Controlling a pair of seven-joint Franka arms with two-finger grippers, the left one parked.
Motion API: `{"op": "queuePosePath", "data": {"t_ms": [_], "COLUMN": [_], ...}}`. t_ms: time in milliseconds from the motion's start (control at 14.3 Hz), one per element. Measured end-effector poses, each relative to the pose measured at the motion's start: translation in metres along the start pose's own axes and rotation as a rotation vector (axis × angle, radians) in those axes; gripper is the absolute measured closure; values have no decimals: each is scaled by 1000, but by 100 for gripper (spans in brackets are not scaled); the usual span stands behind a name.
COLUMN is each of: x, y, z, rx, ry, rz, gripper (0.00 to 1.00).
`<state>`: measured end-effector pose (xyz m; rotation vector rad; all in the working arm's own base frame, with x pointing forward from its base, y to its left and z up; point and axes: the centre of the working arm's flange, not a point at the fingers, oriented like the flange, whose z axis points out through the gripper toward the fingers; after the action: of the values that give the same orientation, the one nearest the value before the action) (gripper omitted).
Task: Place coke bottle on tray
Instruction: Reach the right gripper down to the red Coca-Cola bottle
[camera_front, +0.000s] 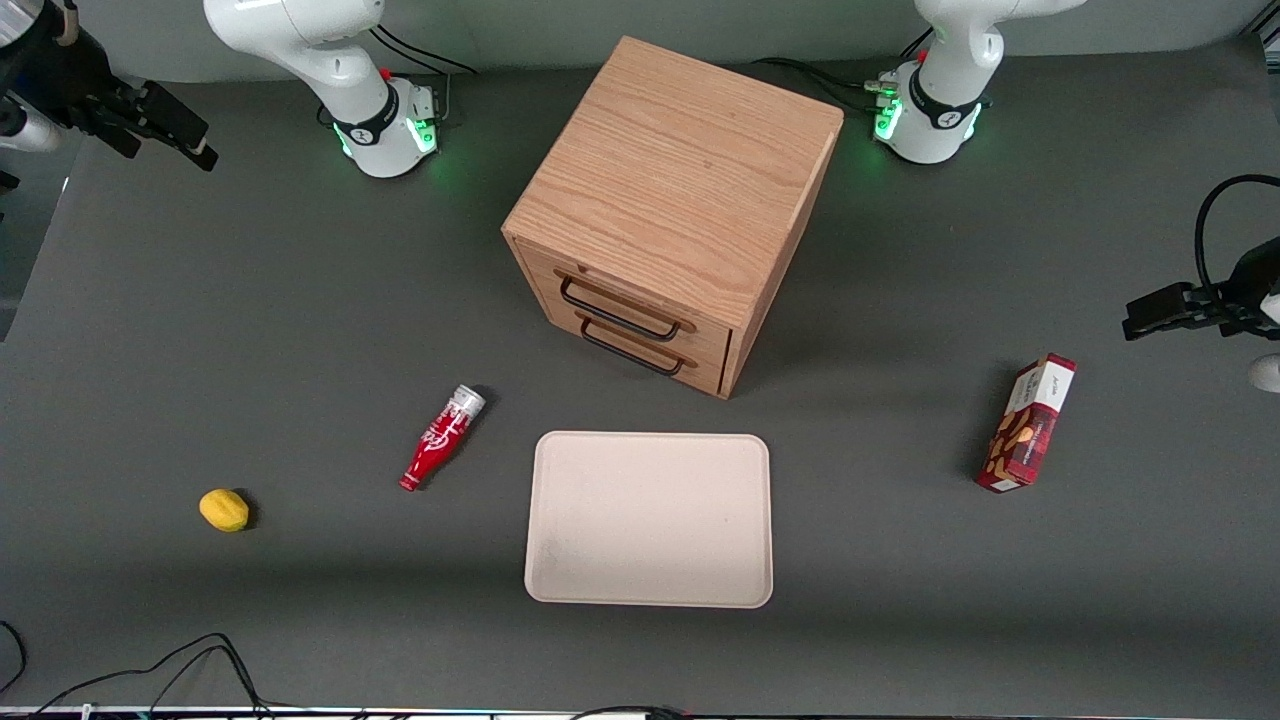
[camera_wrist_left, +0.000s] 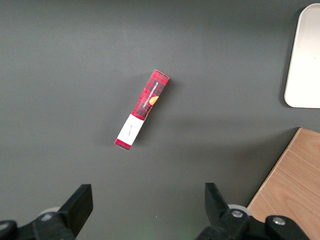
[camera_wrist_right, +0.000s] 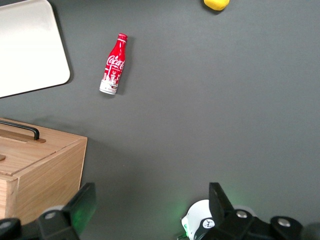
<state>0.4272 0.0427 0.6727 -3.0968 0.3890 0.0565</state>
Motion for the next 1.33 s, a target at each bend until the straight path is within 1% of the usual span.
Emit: {"op": "queuePosePath", "data": {"t_ms": [140,350,700,840,910,980,1050,1120,1260,1330], "x": [6,8,11,24,39,59,83,110,158,176], "y": [-3,-4,-6,-19,-35,-54,-73,-88,-111,-120], "z": [4,0,2,4,9,23,47,83,177,226], "rx": [-6,-9,-12,-13,-4,10,19,17,-15,-29], "ry": [-12,-17,-23,-24,-32,-45,-64,-88,-143,-158], "rz": [1,-2,-84,-93,-81,-36,28,99,243,308], "gripper": [0,0,0,0,0,0,0,0,0,0]}}
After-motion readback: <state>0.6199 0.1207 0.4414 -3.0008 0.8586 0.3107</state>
